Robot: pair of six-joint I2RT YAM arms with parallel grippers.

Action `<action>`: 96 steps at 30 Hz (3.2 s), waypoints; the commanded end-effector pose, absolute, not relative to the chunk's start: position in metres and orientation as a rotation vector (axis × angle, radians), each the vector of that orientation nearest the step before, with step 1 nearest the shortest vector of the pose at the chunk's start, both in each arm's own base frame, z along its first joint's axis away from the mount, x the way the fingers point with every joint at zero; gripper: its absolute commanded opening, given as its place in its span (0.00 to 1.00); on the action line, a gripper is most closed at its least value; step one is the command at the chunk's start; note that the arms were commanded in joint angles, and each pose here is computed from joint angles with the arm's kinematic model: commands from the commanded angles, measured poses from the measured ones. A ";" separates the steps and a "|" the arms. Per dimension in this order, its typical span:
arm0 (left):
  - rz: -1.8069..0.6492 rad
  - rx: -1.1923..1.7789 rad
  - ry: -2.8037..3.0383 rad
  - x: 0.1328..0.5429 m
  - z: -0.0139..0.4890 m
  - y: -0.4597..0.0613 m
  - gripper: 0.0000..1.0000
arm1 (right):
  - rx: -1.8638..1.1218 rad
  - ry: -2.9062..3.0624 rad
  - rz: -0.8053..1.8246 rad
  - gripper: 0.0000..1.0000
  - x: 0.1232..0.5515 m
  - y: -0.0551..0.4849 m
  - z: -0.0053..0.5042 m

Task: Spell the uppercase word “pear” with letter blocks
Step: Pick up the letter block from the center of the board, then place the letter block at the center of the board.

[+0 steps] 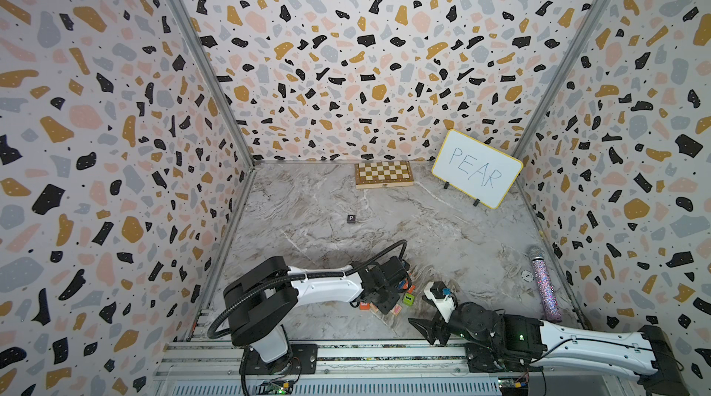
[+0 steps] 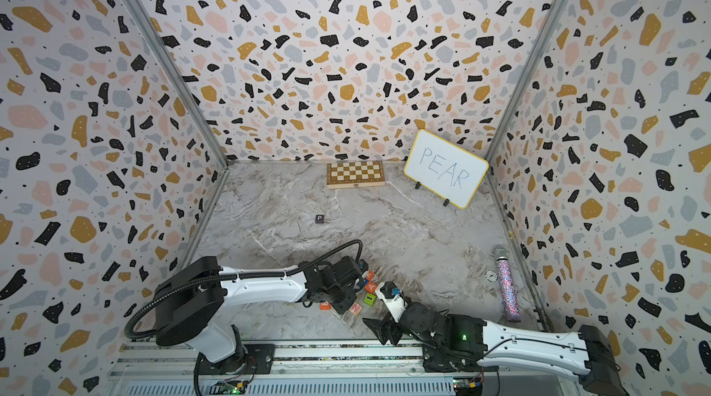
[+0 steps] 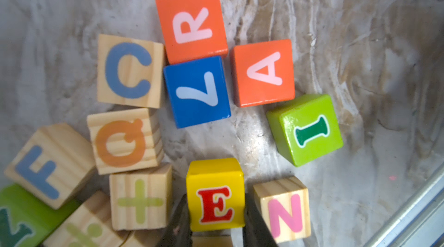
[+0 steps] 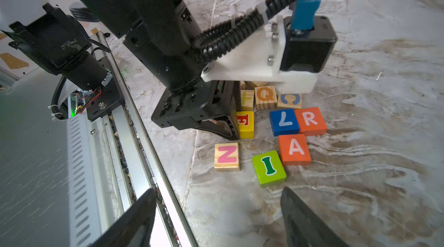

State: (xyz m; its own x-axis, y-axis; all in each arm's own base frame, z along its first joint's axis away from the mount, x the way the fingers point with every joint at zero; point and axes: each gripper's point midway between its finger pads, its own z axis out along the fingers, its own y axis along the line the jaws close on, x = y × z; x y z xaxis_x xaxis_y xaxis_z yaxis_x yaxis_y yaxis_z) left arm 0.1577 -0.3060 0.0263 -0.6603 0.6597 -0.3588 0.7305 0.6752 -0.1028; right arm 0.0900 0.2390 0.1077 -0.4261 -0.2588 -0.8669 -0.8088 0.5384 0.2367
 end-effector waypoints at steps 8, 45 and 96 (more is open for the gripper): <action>-0.370 1.113 2.493 0.163 0.072 -0.307 0.14 | -0.693 1.916 0.778 0.85 0.112 0.223 0.127; -0.185 0.546 2.520 0.371 0.124 -0.257 0.17 | -0.362 2.070 0.631 0.87 0.319 0.233 0.156; -0.080 0.111 2.748 0.444 0.039 -0.236 0.17 | -0.468 1.864 0.652 0.88 0.313 0.238 0.154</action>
